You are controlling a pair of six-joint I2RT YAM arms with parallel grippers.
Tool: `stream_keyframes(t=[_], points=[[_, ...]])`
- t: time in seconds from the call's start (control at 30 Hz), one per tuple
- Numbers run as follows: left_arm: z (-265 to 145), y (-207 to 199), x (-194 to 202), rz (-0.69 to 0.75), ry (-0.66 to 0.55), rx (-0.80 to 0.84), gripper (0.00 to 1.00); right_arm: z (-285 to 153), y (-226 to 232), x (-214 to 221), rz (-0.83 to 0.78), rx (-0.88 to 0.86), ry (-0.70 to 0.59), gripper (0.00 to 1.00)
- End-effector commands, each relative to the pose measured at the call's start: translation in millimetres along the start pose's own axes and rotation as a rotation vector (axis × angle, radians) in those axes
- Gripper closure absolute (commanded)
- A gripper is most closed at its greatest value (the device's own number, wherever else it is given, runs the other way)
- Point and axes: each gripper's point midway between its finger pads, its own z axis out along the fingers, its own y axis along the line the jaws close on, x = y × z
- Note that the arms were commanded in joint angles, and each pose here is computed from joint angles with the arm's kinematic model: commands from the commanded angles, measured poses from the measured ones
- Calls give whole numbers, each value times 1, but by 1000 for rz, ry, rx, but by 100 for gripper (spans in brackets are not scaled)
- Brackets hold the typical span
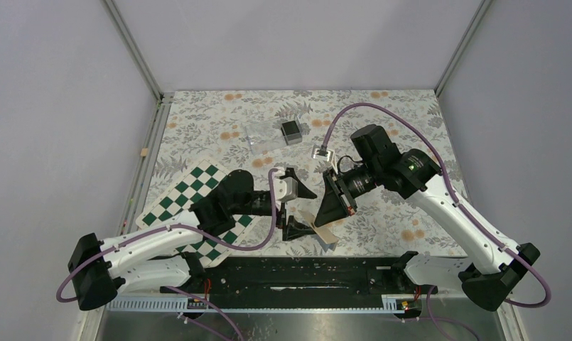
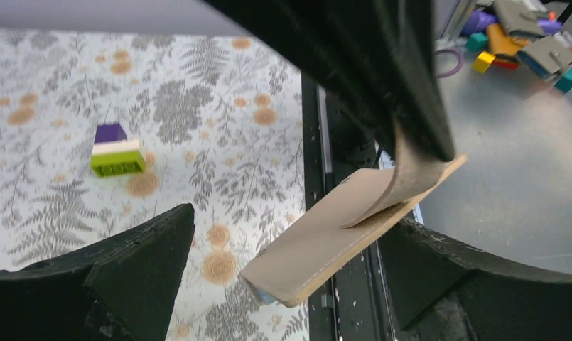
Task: Put the credit cards into the card holder
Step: Open the card holder.
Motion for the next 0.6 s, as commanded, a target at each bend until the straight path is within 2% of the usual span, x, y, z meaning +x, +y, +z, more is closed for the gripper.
stream_keyframes(t=[0.0,0.1,0.2,0.33,0.5,0.57], points=[[-3,-19,-54,113,-188,100,1,-4,17,-5,-31,-61,-15,100],[-4,-27,-52,87,-176,143,3,-4,16,-6,-34,-56,-17,100],[-3,-29,-44,65,-145,160,10,-5,17,-8,-43,-51,-25,100],[-4,-30,-36,44,-116,161,28,-6,15,-11,-51,-28,-37,100],[-7,-31,-28,41,-71,158,57,-7,9,-14,-60,26,-55,100],[-8,-30,-25,35,-50,154,66,-8,7,-15,-67,46,-64,100]])
